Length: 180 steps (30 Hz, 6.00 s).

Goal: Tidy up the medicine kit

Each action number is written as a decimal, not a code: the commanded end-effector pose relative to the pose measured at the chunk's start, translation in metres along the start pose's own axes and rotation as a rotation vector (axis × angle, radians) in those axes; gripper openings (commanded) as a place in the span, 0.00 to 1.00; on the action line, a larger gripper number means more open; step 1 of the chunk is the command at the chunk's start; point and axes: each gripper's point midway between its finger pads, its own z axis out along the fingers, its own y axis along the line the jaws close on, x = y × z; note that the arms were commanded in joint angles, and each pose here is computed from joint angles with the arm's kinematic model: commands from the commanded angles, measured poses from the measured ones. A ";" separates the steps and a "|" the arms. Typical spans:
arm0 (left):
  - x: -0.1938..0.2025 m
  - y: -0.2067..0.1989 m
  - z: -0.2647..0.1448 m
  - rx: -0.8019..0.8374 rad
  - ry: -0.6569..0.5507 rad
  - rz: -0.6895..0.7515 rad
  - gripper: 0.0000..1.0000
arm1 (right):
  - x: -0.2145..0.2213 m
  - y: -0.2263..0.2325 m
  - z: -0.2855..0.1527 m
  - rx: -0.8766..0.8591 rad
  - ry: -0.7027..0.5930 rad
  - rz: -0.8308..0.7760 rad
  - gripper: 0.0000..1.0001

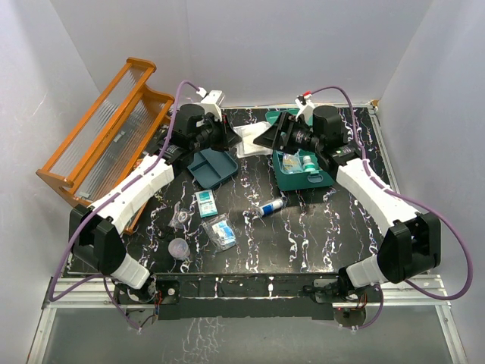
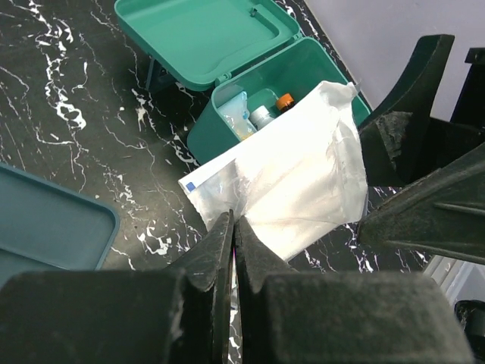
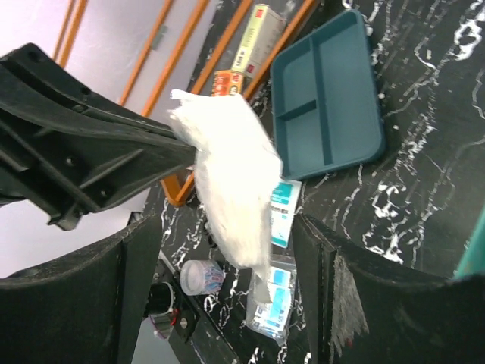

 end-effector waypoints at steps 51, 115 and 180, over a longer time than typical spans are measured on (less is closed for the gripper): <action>0.034 0.102 0.024 -0.255 0.151 0.046 0.79 | -0.049 -0.172 -0.052 0.227 0.085 0.044 0.09; 0.030 0.103 0.047 -0.215 0.148 -0.002 0.80 | -0.001 -0.222 0.012 0.733 0.143 -0.070 0.45; 0.046 0.109 -0.184 -0.664 -0.061 -0.239 0.83 | 0.269 -0.008 0.040 0.394 0.631 -0.586 0.58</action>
